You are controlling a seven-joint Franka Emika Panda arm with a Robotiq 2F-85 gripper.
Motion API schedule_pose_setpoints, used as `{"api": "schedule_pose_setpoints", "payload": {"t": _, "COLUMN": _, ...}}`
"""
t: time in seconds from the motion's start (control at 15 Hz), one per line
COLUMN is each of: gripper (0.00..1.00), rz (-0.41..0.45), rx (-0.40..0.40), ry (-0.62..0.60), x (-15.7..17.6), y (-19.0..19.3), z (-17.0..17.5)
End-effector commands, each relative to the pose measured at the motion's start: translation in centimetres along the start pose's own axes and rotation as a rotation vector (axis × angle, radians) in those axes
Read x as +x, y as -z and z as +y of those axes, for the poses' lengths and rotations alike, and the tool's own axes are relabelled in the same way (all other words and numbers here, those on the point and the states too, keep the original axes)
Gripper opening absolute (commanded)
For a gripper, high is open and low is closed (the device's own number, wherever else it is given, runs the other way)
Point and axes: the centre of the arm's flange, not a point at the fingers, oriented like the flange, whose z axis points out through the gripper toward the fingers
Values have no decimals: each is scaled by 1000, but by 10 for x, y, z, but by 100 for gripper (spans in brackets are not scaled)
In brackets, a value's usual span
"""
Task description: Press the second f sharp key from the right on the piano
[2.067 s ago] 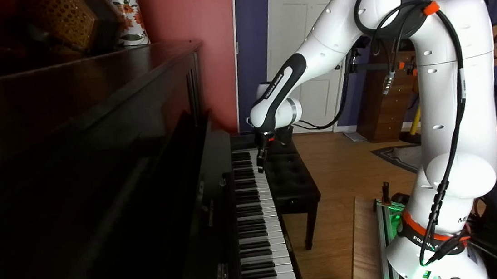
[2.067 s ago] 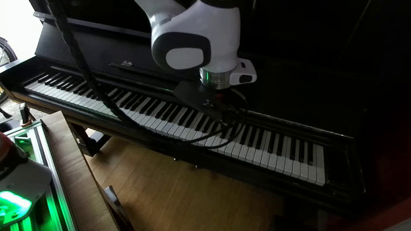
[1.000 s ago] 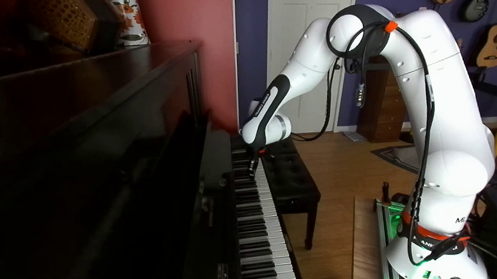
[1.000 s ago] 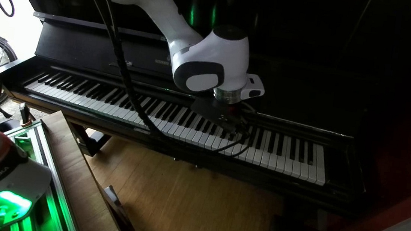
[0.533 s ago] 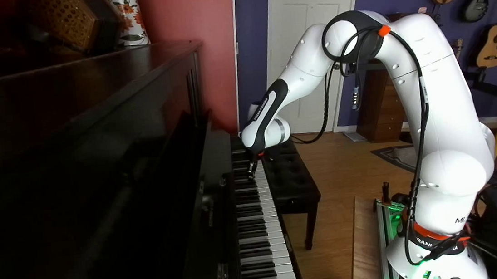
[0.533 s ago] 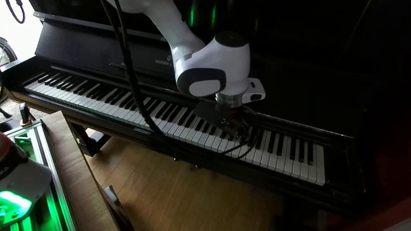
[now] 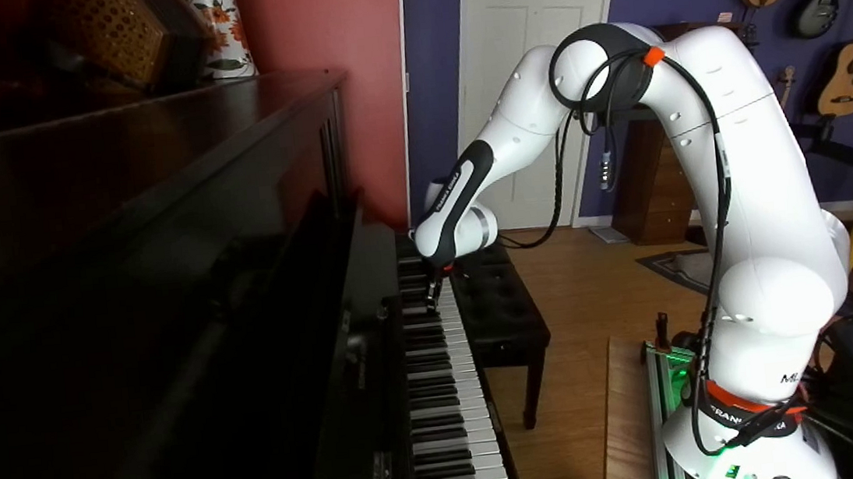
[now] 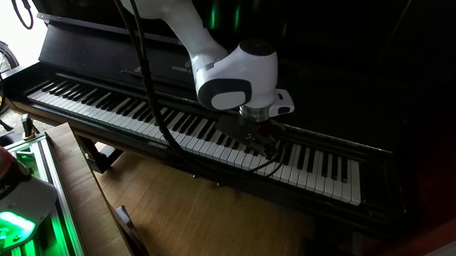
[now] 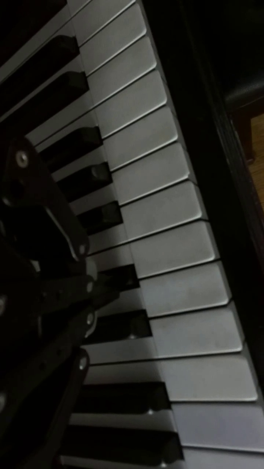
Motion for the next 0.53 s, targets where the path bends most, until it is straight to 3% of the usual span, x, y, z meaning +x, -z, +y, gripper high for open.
{"api": "schedule_pose_setpoints", "payload": {"t": 0.0, "gripper": 0, "rz": 6, "rx": -7, "ry": 0, "x": -1, "y": -11, "z": 5}}
{"api": "schedule_pose_setpoints", "payload": {"t": 0.13, "gripper": 0, "rz": 15, "rx": -9, "ry": 2, "x": 1, "y": -1, "z": 4}}
{"api": "schedule_pose_setpoints", "payload": {"t": 0.2, "gripper": 26, "rz": 19, "rx": -19, "ry": -1, "x": 2, "y": 4, "z": 3}}
{"api": "schedule_pose_setpoints", "payload": {"t": 0.33, "gripper": 32, "rz": 26, "rx": -20, "ry": -5, "x": 4, "y": 15, "z": 3}}
{"api": "schedule_pose_setpoints", "payload": {"t": 0.47, "gripper": 47, "rz": 34, "rx": -22, "ry": -4, "x": 5, "y": 26, "z": 3}}
